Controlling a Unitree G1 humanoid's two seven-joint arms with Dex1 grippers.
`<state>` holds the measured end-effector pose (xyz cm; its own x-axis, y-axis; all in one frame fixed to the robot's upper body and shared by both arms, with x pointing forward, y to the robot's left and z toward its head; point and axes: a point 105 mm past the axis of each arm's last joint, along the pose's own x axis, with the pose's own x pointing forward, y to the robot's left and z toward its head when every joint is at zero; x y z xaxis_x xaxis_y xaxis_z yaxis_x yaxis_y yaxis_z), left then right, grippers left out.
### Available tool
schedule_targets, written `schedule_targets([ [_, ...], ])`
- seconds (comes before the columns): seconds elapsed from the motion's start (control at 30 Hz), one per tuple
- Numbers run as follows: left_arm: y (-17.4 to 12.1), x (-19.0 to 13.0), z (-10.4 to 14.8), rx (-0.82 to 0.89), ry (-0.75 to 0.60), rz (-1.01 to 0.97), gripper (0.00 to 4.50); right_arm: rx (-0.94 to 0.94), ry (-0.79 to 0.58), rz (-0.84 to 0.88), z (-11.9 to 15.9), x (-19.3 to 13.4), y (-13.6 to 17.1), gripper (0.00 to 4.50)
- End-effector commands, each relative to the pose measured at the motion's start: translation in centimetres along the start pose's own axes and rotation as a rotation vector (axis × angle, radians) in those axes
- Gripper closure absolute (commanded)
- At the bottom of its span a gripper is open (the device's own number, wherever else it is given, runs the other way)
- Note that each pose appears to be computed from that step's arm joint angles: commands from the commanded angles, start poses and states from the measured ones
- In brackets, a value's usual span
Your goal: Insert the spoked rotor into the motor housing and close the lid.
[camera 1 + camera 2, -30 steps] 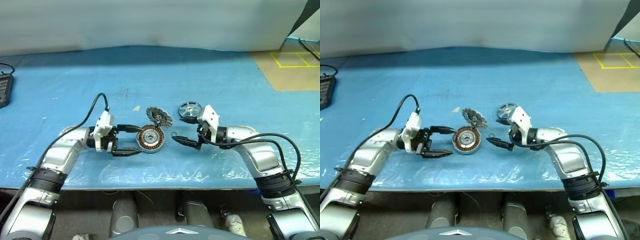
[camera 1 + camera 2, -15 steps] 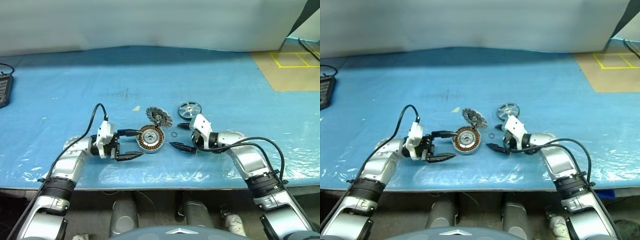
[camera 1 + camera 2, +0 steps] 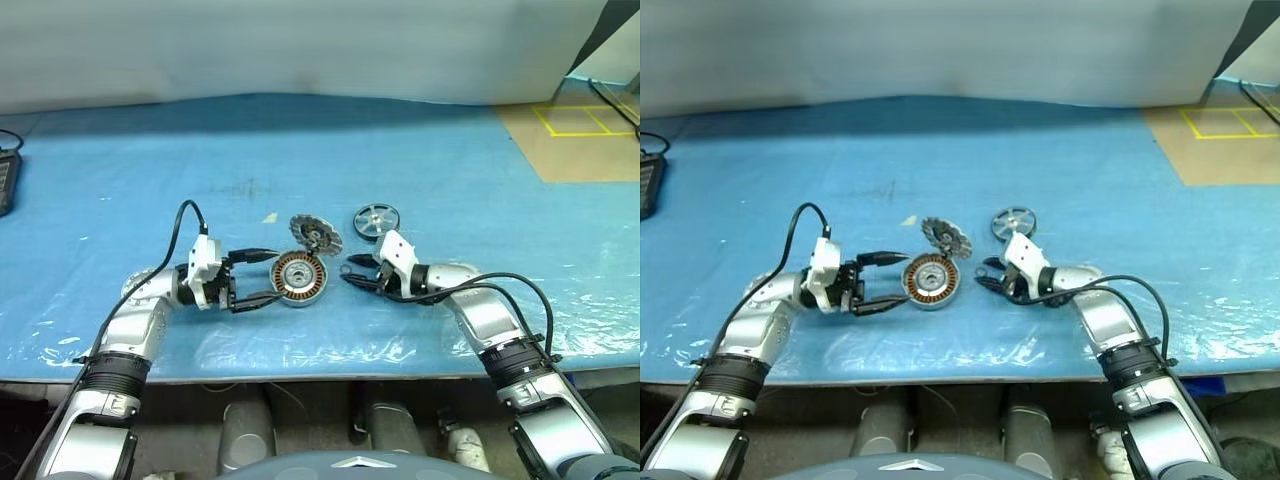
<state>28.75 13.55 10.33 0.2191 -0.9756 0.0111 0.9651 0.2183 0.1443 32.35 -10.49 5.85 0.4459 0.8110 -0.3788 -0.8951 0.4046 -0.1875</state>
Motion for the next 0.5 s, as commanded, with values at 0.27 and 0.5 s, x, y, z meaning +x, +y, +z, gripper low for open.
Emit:
schedule_targets([
  [0.27,-0.3,-0.1,0.8,0.026,0.001,0.01,0.5,0.005,0.009,0.009,-0.2,-0.6,0.1,3.84],
  [0.5,-1.2,-0.4,0.0,-0.006,0.008,0.015,0.5,-0.042,-0.011,0.055,1.9,-2.1,0.0,3.84],
])
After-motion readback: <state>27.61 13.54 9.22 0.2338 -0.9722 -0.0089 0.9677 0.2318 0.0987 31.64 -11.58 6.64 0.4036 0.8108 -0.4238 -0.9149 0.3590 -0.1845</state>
